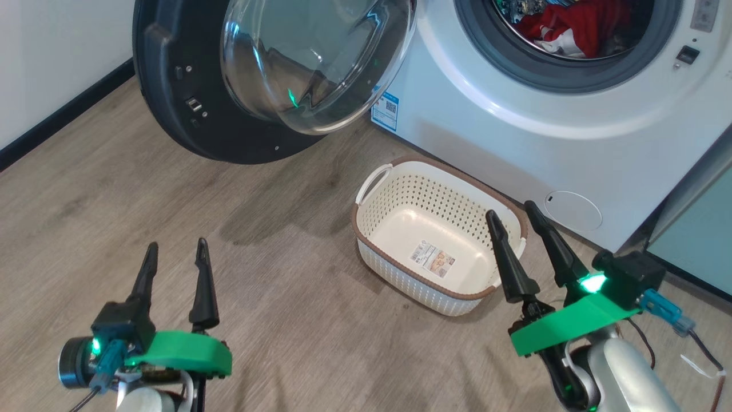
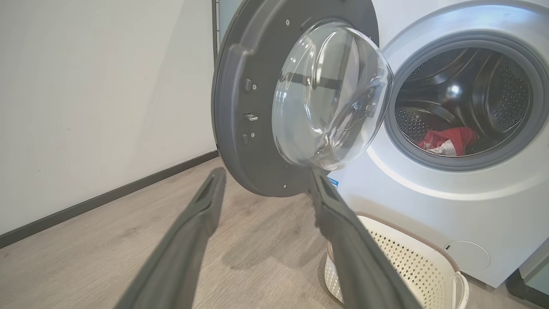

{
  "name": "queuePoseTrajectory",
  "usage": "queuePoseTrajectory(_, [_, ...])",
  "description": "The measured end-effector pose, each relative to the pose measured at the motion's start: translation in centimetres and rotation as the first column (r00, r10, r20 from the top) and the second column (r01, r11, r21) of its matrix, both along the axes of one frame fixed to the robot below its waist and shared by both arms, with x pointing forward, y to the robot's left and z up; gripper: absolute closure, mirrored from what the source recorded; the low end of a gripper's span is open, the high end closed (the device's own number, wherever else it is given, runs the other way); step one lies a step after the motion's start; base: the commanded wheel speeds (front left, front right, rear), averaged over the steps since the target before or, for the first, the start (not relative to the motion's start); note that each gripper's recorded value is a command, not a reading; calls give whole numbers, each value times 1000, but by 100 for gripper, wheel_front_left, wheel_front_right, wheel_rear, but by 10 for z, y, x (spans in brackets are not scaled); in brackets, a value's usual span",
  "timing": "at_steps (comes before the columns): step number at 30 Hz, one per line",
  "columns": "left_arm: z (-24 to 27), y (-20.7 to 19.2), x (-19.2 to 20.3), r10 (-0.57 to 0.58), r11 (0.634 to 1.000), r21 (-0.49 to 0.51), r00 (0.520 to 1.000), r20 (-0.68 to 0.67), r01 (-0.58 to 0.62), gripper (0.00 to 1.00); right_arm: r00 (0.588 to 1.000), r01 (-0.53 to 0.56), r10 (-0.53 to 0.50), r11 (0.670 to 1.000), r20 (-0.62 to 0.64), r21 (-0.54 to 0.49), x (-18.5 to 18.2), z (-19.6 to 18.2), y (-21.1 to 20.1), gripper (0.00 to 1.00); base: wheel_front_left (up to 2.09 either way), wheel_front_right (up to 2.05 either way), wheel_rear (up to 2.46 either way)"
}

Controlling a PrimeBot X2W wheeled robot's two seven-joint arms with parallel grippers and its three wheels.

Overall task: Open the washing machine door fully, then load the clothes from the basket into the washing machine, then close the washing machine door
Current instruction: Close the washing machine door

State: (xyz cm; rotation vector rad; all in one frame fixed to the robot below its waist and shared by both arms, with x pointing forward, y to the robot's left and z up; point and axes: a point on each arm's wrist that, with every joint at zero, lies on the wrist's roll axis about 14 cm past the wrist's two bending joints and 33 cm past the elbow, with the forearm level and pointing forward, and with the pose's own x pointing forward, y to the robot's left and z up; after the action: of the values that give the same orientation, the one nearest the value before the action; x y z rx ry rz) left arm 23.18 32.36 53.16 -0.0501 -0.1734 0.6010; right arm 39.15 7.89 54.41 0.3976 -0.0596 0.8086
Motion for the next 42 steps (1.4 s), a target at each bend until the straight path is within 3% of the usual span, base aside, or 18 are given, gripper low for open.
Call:
queuePoseTrajectory(1, [0, 0, 0, -1, 1000, 1, 1000, 2, 1, 0, 1000, 0, 0, 1000, 1, 0, 0, 0, 0, 0, 0, 0, 0])
queuePoseTrajectory(2, [1, 0, 0, -3, 1000, 1, 1000, 3, 3, 33, 1000, -1, 1, 1000, 1, 1, 0, 1, 0, 0, 0, 0, 0])
queuePoseTrajectory(3, [2, 0, 0, -3, 1000, 2, 1000, 6, 3, 85, 1000, -2, 2, 1000, 2, 2, -1, 1, 0, 0, 0, 0, 0])
queuePoseTrajectory(4, [3, 0, 0, -3, 1000, -1, 1000, 14, 3, 100, 1000, -4, 4, 1000, 3, 2, -1, 1, 1, 0, 0, 0, 0])
queuePoseTrajectory(12, [18, 0, 3, -14, 1000, 2, 998, 63, 14, 100, 1000, 4, -4, 1000, 9, -12, 3, -3, -4, 0, 0, 0, 0])
queuePoseTrajectory(17, [32, 26, -6, 68, 998, 2, 992, 106, -68, 100, 1000, 24, -24, 999, 7, -37, 7, -12, -16, 0, 0, 0, 0])
queuePoseTrajectory(24, [91, 68, 10, 108, 982, 126, 969, 222, -139, 100, 999, 25, -23, 998, 29, -59, 20, -21, -31, 0, 0, 0, 0])
queuePoseTrajectory(30, [129, 108, 48, 90, 951, 272, 971, 223, -150, 100, 999, 40, -39, 997, 20, -71, 41, -37, -45, 0, 0, 0, 0])
queuePoseTrajectory(37, [145, 161, 105, 129, 948, 257, 965, 229, -187, 100, 997, 72, -69, 990, 27, -120, 61, -55, -69, 0, 0, 0, 0])
queuePoseTrajectory(41, [129, 181, 131, 142, 966, 186, 972, 185, -177, 100, 996, 92, -90, 988, 27, -122, 63, -57, -79, 0, 0, 0, 0])
queuePoseTrajectory(42, [115, 193, 144, 171, 978, 90, 968, 185, -190, 100, 994, 107, -104, 987, 32, -119, 66, -56, -85, 0, 0, 0, 0])
